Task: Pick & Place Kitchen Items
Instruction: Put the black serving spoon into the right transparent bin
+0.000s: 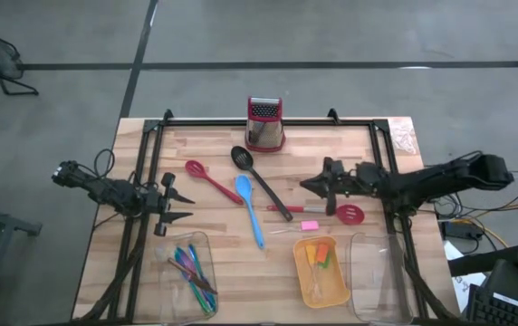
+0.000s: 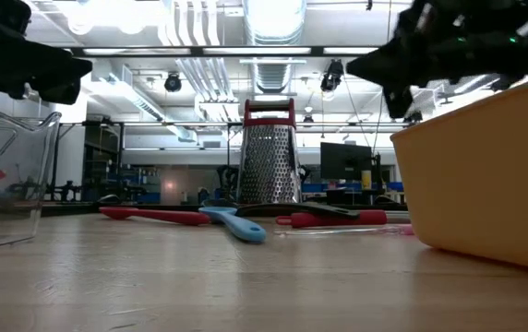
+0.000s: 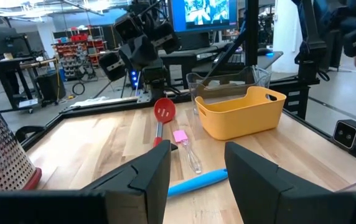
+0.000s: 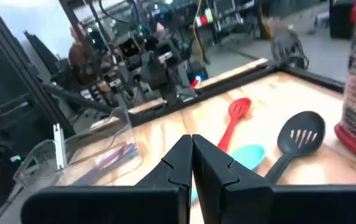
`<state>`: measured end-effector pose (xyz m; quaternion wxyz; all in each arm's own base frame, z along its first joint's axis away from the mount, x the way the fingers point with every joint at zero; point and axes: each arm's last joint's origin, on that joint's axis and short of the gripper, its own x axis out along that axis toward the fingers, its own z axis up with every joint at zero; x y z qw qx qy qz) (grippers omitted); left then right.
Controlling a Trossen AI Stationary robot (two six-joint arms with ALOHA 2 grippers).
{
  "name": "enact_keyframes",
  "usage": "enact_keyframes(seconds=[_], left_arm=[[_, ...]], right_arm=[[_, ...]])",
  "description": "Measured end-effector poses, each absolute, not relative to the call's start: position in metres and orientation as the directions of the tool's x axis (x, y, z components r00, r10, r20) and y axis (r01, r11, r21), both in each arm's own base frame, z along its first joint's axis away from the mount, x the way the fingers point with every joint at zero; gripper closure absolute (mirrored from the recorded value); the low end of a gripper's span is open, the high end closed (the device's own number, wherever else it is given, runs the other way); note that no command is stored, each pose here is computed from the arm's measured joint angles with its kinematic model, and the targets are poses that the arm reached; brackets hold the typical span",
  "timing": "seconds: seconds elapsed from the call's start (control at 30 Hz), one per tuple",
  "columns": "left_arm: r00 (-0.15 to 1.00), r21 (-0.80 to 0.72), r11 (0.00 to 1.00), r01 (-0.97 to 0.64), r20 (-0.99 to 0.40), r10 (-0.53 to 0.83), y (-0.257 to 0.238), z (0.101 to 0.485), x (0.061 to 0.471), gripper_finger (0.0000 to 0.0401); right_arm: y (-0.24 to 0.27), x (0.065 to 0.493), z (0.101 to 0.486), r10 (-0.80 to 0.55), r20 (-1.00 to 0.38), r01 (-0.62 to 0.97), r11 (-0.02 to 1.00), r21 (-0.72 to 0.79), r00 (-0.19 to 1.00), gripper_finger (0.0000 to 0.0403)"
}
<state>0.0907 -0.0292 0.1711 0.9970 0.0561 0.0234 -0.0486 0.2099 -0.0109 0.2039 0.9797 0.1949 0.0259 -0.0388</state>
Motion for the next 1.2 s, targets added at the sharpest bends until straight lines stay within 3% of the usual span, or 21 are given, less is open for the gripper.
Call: enact_keyframes(seconds=[0.3, 0.53, 0.87, 1.2], left_arm=[[0.994, 0.109, 0.989, 0.100, -0.050, -0.095, -0.029, 0.171, 0.091, 0.0243], [0.994, 0.108, 0.989, 0.099, -0.046, -0.094, -0.029, 0.172, 0.091, 0.0243], [0.995, 0.108, 0.989, 0.099, -0.045, -0.095, -0.029, 0.171, 0.091, 0.0243], [0.995, 0.108, 0.989, 0.099, -0.045, -0.094, -0.029, 0.172, 0.091, 0.0243]], right_arm=[[-0.013, 0.271, 0.219, -0.075, -0.389, 0.217, 0.916, 0.337, 0.918, 0.0394], [-0.021, 0.305, 0.224, -0.272, -0.662, 0.462, 0.878, 0.127, 0.699, 0.0344], [-0.026, 0.367, 0.214, -0.289, -0.735, 0.470, 0.881, 0.045, 0.613, 0.0203], [-0.028, 0.406, 0.176, -0.285, -0.834, 0.475, 0.880, -0.032, 0.472, 0.0163]])
